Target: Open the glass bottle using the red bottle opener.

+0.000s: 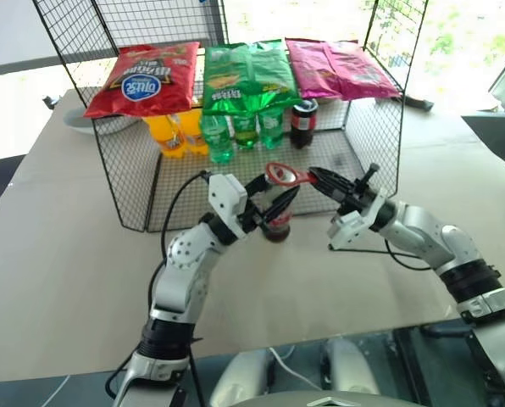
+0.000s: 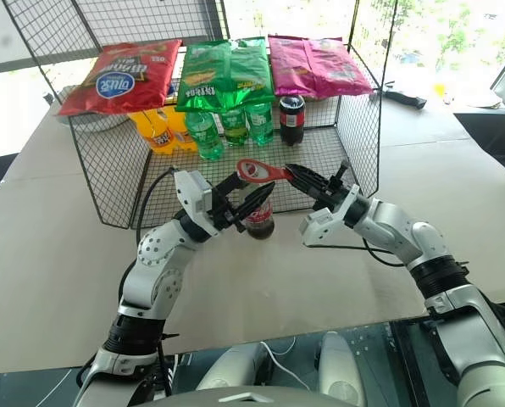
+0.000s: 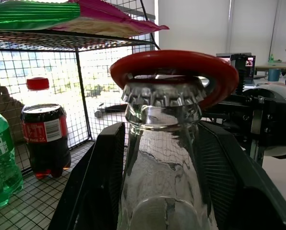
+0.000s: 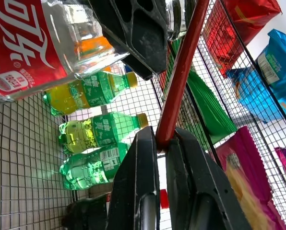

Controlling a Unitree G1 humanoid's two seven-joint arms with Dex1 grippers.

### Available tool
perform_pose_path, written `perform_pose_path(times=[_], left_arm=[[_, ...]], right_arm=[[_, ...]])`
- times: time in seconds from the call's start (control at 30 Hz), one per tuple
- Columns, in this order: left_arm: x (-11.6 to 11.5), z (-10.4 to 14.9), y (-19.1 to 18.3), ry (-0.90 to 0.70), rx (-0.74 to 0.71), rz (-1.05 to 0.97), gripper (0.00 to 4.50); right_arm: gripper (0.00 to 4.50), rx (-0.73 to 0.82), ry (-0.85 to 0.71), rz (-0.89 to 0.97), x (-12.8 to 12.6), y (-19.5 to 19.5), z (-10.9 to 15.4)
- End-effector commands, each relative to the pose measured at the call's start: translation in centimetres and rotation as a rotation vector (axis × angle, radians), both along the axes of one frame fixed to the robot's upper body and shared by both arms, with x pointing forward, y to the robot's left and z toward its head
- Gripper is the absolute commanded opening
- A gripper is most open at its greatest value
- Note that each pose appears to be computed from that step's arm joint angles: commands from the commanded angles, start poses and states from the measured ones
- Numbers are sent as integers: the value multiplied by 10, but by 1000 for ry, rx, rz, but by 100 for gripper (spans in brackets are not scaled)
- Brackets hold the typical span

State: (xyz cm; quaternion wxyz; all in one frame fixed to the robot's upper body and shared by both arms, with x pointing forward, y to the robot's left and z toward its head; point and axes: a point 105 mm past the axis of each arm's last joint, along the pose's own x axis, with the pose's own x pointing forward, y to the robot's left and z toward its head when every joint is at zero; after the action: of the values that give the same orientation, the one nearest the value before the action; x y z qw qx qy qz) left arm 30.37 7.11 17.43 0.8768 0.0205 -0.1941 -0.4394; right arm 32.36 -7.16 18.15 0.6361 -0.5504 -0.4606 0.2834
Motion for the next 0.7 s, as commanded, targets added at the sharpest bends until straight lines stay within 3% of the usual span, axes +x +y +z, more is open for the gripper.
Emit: perform_pose_path(times=[0.03,0.7], left_arm=[[0,-10,-5,39,24,-13,189],[0,-11,-5,53,24,-19,189]], right_arm=[[0,41,-136,29,-7,-1,41],[0,44,-332,-10,-9,-11,86]])
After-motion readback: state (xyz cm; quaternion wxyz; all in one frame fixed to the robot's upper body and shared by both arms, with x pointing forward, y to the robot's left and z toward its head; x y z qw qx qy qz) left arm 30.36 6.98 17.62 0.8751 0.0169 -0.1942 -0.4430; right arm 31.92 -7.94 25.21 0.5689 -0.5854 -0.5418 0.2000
